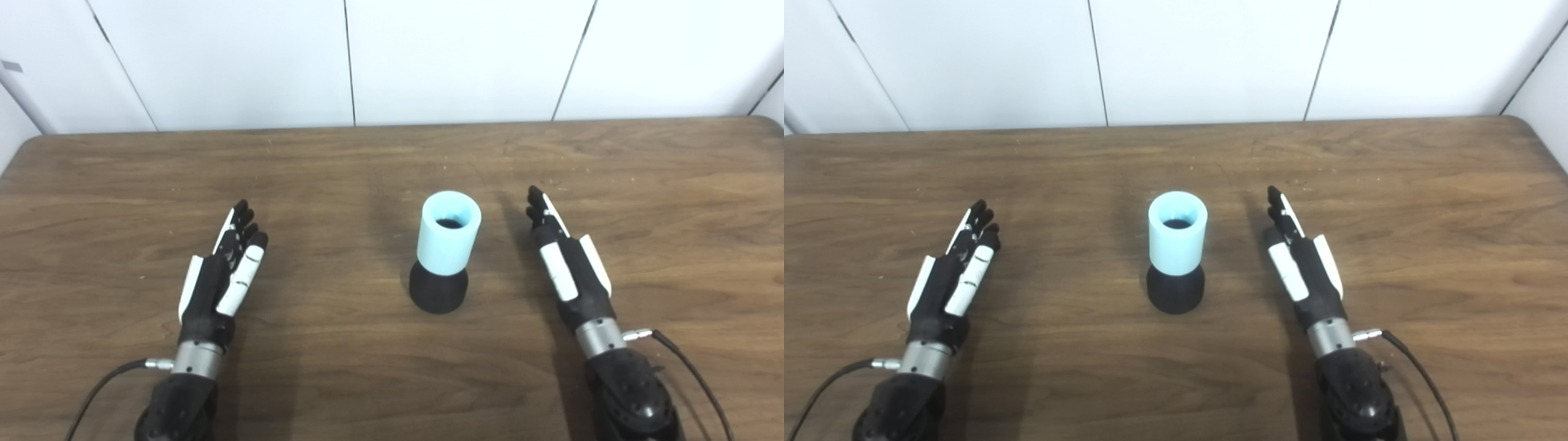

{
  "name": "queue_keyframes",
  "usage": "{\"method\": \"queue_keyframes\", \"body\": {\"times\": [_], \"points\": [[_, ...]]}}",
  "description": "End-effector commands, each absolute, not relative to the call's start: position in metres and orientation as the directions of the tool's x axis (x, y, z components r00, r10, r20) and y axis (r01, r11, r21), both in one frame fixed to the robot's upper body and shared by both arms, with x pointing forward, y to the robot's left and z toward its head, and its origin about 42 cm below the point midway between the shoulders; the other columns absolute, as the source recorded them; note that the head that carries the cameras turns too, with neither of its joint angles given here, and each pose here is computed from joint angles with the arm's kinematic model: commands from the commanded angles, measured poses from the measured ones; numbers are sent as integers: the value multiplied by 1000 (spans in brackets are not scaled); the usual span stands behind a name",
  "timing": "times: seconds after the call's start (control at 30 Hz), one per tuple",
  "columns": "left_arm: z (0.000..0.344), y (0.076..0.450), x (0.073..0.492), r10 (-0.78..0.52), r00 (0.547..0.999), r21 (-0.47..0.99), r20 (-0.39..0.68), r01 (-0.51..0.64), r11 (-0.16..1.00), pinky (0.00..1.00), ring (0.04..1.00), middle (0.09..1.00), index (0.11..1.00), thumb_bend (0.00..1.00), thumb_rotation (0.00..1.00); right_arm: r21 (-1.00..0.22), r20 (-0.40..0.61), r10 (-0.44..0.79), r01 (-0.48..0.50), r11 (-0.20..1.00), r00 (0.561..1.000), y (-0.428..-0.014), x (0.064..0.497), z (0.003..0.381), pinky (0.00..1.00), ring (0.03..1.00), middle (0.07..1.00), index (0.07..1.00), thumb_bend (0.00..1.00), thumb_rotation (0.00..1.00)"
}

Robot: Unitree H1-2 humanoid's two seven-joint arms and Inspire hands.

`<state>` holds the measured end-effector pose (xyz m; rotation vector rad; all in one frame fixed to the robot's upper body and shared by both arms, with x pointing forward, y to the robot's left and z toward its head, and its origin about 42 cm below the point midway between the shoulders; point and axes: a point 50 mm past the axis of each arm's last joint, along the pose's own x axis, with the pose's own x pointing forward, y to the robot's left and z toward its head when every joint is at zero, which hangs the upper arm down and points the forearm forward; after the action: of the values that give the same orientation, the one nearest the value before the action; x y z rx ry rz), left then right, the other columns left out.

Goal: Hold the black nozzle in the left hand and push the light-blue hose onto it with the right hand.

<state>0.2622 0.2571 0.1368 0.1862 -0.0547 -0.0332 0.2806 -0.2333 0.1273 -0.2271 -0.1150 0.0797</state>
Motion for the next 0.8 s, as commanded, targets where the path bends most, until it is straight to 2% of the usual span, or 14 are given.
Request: {"method": "queue_keyframes", "body": {"times": [0.0, 0.17, 0.77], "points": [[137, 254, 263, -47, 997, 171, 56, 37, 985, 947, 981, 989, 1000, 424, 739, -239, 153, 91, -52, 970, 984, -239, 284, 134, 1000, 1000, 1000, 1000, 492, 1000], [134, 257, 263, -33, 998, 139, 56, 25, 990, 967, 997, 1000, 1000, 406, 732, -123, 121, 48, -33, 992, 991, -245, 284, 119, 1000, 1000, 1000, 1000, 504, 1000], [137, 259, 259, -57, 998, 174, 36, 50, 984, 946, 977, 984, 993, 394, 772, -111, 99, 42, -31, 993, 994, -258, 272, 109, 1000, 999, 994, 997, 604, 1000]]}}
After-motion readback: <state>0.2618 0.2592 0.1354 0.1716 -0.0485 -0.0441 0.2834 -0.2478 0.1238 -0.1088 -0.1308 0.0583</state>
